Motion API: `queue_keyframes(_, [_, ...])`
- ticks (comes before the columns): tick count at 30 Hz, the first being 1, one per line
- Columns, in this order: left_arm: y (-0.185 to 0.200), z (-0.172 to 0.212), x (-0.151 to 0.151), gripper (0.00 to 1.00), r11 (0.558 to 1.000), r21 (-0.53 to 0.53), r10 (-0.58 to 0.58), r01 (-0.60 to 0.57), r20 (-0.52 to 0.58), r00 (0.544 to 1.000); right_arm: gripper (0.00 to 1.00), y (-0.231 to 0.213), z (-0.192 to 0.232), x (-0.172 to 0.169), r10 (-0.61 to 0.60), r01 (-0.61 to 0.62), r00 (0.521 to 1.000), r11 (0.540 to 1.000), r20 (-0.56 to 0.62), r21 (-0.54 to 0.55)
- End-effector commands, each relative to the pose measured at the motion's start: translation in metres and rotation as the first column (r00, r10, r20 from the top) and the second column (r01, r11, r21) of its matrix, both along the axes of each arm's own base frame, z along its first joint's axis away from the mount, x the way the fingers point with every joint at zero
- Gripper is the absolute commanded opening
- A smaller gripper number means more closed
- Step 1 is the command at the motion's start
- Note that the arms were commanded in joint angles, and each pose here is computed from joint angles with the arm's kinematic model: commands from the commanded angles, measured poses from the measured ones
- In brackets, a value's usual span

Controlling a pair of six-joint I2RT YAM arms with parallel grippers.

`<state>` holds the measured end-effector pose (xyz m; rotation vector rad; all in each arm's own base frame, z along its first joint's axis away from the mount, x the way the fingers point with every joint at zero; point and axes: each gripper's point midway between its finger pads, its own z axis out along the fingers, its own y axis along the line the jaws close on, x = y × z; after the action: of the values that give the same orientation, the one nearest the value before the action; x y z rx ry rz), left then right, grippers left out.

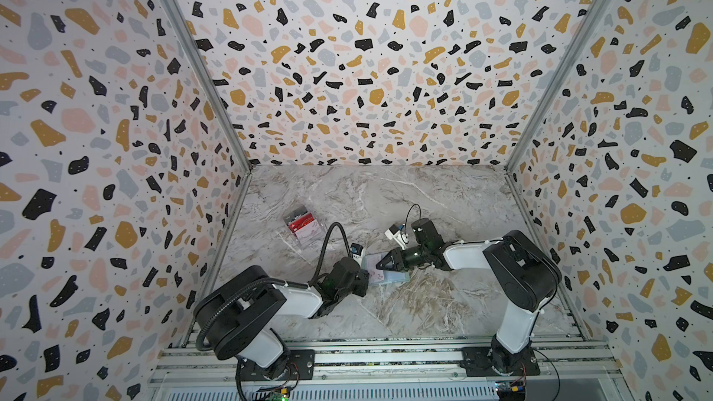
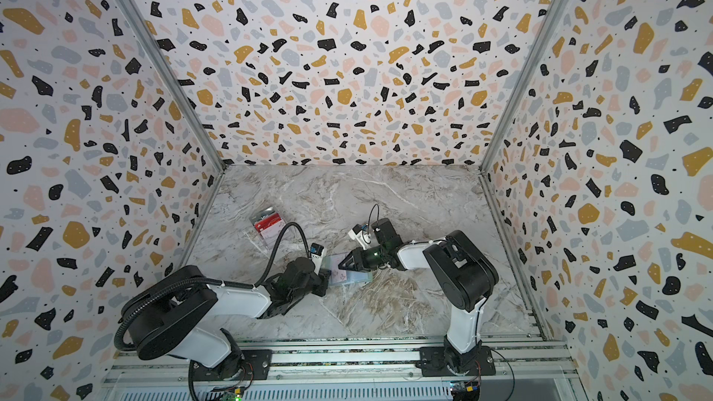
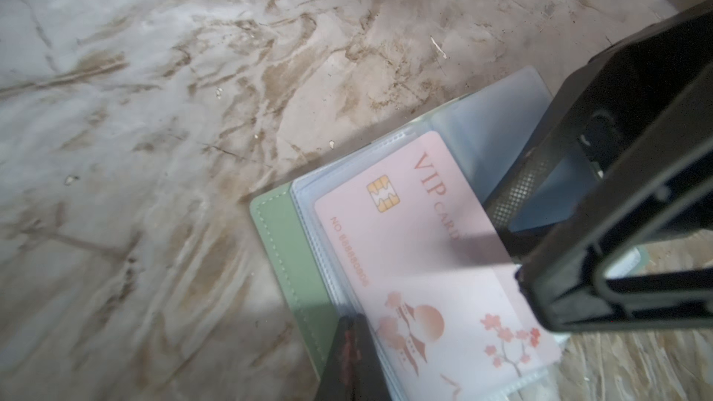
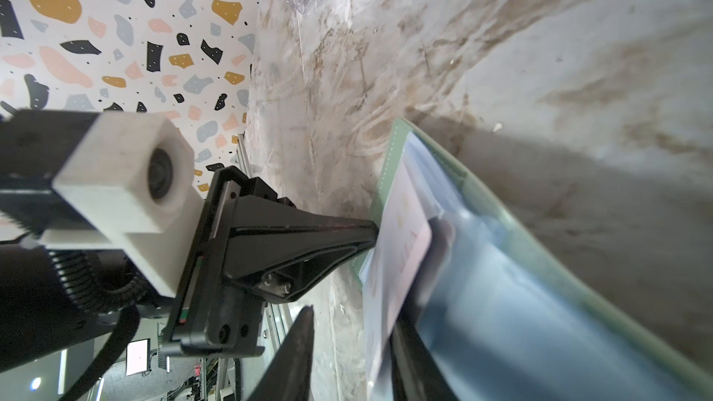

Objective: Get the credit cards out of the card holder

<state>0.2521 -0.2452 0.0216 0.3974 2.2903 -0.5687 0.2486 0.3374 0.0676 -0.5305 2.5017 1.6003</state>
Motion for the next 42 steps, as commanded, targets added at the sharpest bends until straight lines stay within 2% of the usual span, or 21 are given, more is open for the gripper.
queue_keyframes(1, [0.011, -0.026, -0.015, 0.0, 0.998, 0.058, -0.011, 0.016, -0.081, 0.997, 0.34, 0.008, 0.014, -0.003, 0.024, -0.025, 1.0, 0.998, 0.012, 0.051])
queue_keyframes(20, [0.01, -0.029, -0.015, 0.0, 0.998, 0.056, -0.008, 0.014, -0.089, 0.996, 0.35, 0.02, -0.011, -0.001, 0.009, -0.009, 1.0, 1.0, -0.008, -0.025])
queue_keyframes(28, [0.011, -0.029, -0.015, 0.0, 0.998, 0.064, -0.003, 0.009, -0.091, 0.996, 0.36, 0.021, -0.004, -0.002, 0.006, -0.006, 1.0, 1.0, -0.016, 0.029])
queue_keyframes(42, [0.014, -0.031, -0.014, 0.0, 0.997, 0.073, 0.017, -0.011, -0.092, 0.996, 0.34, -0.004, 0.02, 0.004, -0.01, 0.009, 1.0, 0.994, 0.01, 0.107])
